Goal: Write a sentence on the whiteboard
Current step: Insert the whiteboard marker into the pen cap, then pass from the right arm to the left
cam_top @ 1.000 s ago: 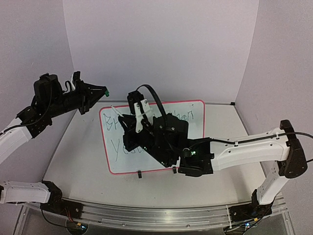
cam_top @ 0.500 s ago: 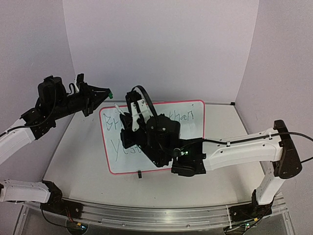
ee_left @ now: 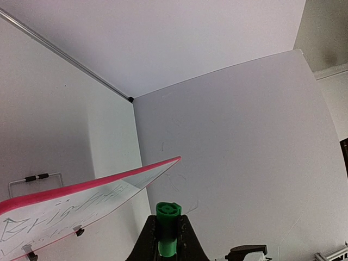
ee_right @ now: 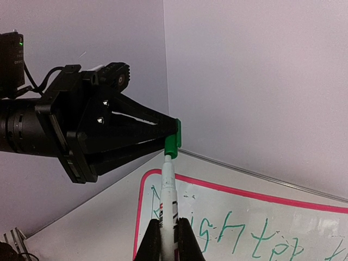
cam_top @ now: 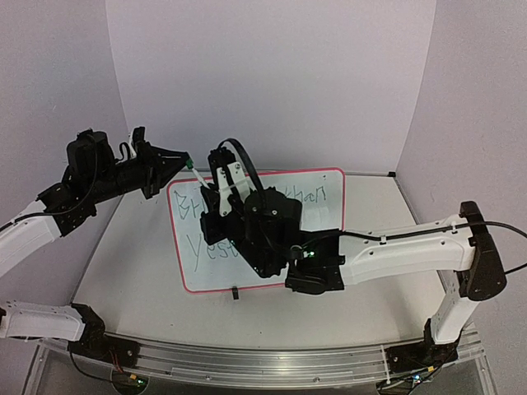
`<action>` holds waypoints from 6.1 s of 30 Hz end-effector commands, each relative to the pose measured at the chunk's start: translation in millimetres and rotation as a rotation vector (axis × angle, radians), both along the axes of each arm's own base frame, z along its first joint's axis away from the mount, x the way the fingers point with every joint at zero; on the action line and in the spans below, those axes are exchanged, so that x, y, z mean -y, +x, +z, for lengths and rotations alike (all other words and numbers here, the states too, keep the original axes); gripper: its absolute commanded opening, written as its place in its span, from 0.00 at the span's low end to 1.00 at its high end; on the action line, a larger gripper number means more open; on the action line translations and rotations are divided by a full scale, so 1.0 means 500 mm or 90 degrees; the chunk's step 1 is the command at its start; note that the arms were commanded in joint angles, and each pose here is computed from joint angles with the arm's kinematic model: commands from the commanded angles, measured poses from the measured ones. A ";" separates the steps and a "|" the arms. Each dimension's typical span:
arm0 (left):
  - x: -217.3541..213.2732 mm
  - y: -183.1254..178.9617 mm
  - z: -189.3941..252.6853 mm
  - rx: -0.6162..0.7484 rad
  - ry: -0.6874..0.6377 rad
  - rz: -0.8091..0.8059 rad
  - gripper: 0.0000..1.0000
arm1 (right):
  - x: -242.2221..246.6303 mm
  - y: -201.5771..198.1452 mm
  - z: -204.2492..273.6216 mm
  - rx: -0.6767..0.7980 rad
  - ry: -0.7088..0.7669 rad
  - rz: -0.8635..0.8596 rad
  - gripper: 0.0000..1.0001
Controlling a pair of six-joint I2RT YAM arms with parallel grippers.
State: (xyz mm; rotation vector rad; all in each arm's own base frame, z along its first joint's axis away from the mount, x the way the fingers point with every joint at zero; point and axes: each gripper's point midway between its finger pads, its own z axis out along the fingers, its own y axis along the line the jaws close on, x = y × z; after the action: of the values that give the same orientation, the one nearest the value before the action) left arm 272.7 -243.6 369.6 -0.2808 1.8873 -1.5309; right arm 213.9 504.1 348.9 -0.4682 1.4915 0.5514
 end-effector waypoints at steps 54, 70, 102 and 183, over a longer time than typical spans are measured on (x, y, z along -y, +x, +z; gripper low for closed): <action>0.022 -0.025 0.022 0.017 -0.048 -0.035 0.00 | -0.006 0.023 0.018 0.029 -0.016 -0.057 0.00; 0.027 -0.025 0.014 0.007 -0.060 -0.041 0.00 | -0.027 0.057 0.020 0.059 -0.007 -0.089 0.00; 0.032 -0.043 0.011 0.031 -0.064 -0.069 0.00 | -0.036 0.140 0.032 0.080 0.014 -0.126 0.00; 0.085 -0.161 0.124 0.300 0.090 -0.256 0.99 | 0.109 -0.060 0.114 0.185 0.180 0.167 0.00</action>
State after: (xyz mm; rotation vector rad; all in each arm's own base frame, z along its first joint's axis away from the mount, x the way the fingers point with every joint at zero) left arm 207.4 -276.1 412.6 0.3664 1.7813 -1.4615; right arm 198.6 454.6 379.3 -0.5060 1.1328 0.7622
